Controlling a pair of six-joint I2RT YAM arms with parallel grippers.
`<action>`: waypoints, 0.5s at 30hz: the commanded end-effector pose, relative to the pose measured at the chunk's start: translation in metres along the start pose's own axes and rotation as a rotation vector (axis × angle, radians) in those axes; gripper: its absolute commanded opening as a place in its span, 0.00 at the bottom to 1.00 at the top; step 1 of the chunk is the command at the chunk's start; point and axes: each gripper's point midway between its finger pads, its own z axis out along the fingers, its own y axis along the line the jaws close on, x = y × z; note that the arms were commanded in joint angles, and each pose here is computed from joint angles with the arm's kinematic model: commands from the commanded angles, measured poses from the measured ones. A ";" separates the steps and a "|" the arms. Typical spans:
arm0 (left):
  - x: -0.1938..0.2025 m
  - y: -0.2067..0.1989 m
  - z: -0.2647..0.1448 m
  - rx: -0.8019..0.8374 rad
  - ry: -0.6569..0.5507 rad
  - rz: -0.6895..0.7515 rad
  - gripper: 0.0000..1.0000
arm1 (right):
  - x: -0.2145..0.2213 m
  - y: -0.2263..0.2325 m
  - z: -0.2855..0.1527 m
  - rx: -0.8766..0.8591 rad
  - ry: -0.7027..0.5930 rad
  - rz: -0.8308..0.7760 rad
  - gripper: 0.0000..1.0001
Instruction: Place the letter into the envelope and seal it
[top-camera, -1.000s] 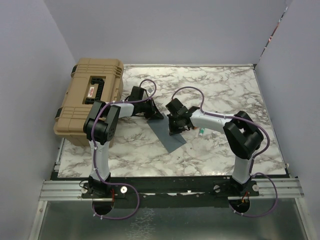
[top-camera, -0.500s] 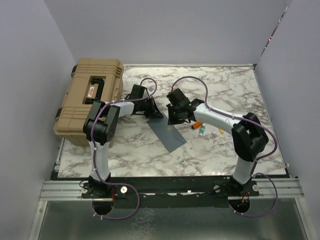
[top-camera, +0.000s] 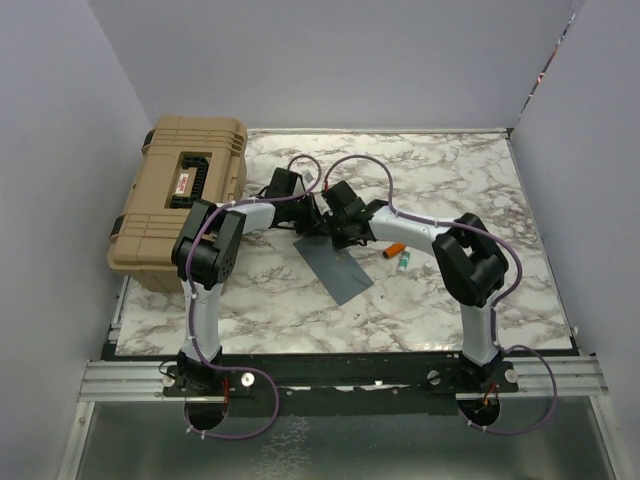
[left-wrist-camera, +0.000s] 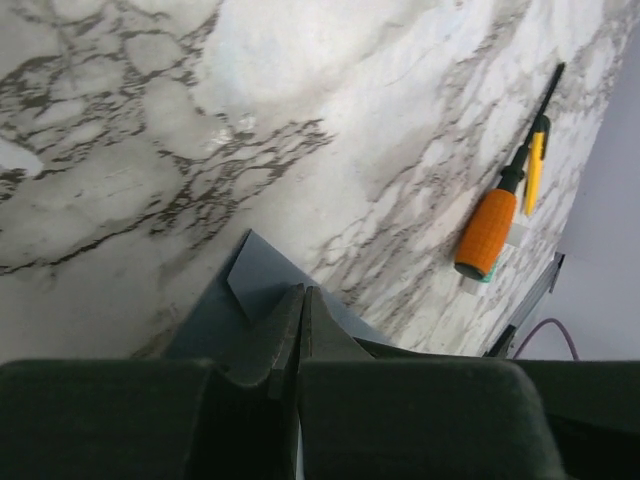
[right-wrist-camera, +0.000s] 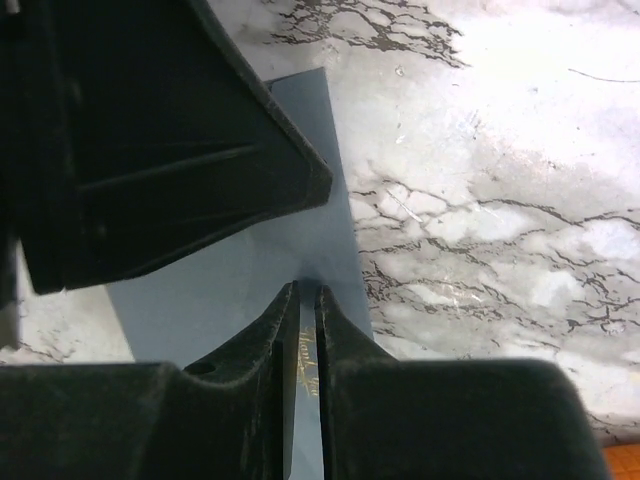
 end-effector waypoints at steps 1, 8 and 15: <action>0.010 0.029 0.010 -0.083 0.010 -0.045 0.00 | 0.015 0.003 0.008 -0.033 0.016 -0.101 0.15; 0.027 0.059 0.014 -0.169 0.044 -0.072 0.00 | 0.062 -0.004 0.000 -0.054 0.129 -0.160 0.23; 0.030 0.067 0.014 -0.199 0.052 -0.064 0.00 | 0.100 -0.006 -0.020 -0.090 0.229 -0.196 0.30</action>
